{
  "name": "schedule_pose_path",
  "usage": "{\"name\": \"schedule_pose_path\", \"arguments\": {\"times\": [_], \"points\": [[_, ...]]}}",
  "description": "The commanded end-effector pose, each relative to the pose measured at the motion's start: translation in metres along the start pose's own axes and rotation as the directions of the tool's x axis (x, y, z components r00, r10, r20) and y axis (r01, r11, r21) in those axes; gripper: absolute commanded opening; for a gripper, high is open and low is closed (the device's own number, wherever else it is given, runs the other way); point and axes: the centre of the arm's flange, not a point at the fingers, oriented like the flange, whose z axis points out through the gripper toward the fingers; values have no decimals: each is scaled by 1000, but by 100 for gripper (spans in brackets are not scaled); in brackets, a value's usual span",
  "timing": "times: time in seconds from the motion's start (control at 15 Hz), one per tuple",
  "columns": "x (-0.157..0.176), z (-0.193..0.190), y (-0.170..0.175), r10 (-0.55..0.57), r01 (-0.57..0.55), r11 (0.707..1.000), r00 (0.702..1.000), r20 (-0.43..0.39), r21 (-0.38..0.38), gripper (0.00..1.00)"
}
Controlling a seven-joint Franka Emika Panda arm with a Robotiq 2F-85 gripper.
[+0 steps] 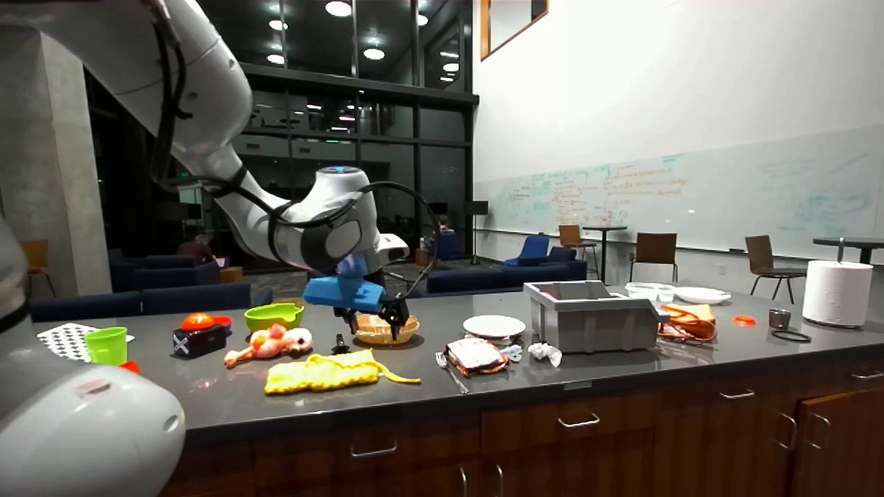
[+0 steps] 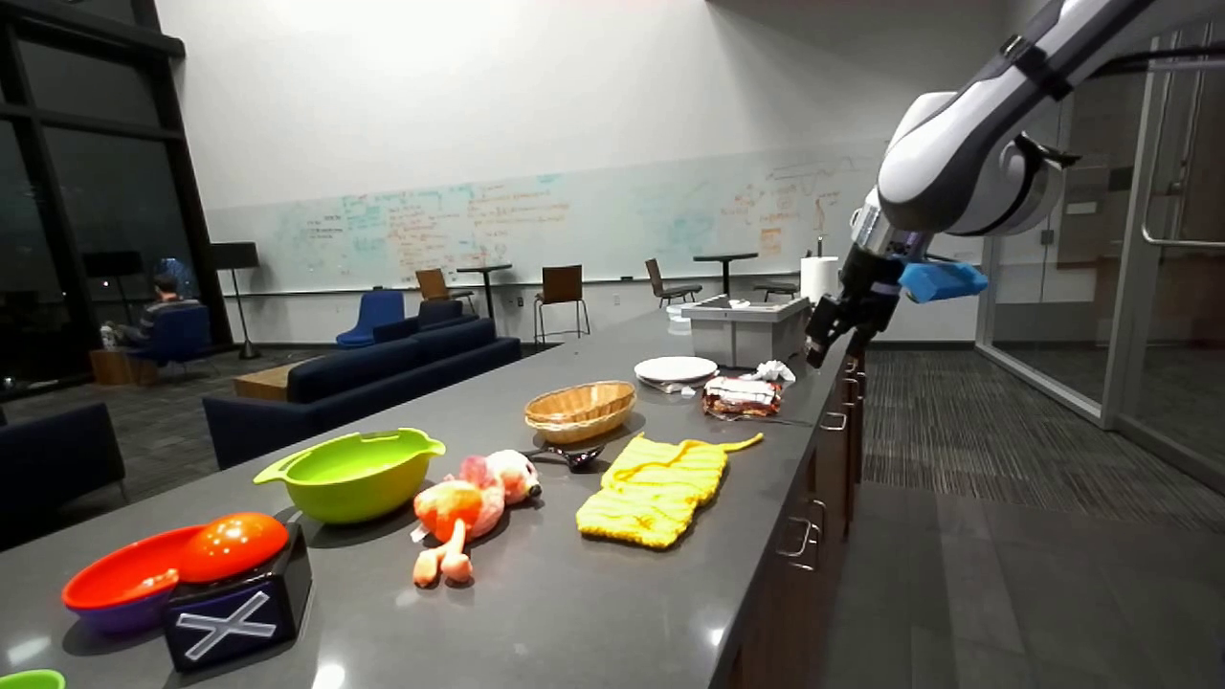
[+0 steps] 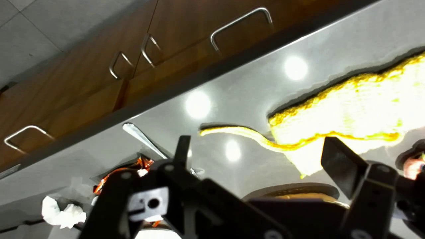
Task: Slide the packet of noodles to the left
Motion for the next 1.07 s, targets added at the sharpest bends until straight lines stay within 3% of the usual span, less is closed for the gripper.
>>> {"name": "schedule_pose_path", "arguments": {"times": [0.0, 0.2, 0.27, 0.87, 1.0], "points": [[41, 17, 13, 13, -13, 1000, 1000, 0, 13, 100], [58, 22, 16, 31, -32, 999, 999, 38, 22, 100], [39, 17, 9, 27, -28, 1000, 1000, 11, 6, 100], [43, 24, 8, 20, -20, 1000, 1000, 6, 2, 100], [47, 33, 9, -1, 1, 999, 1000, 3, 35, 100]]}}
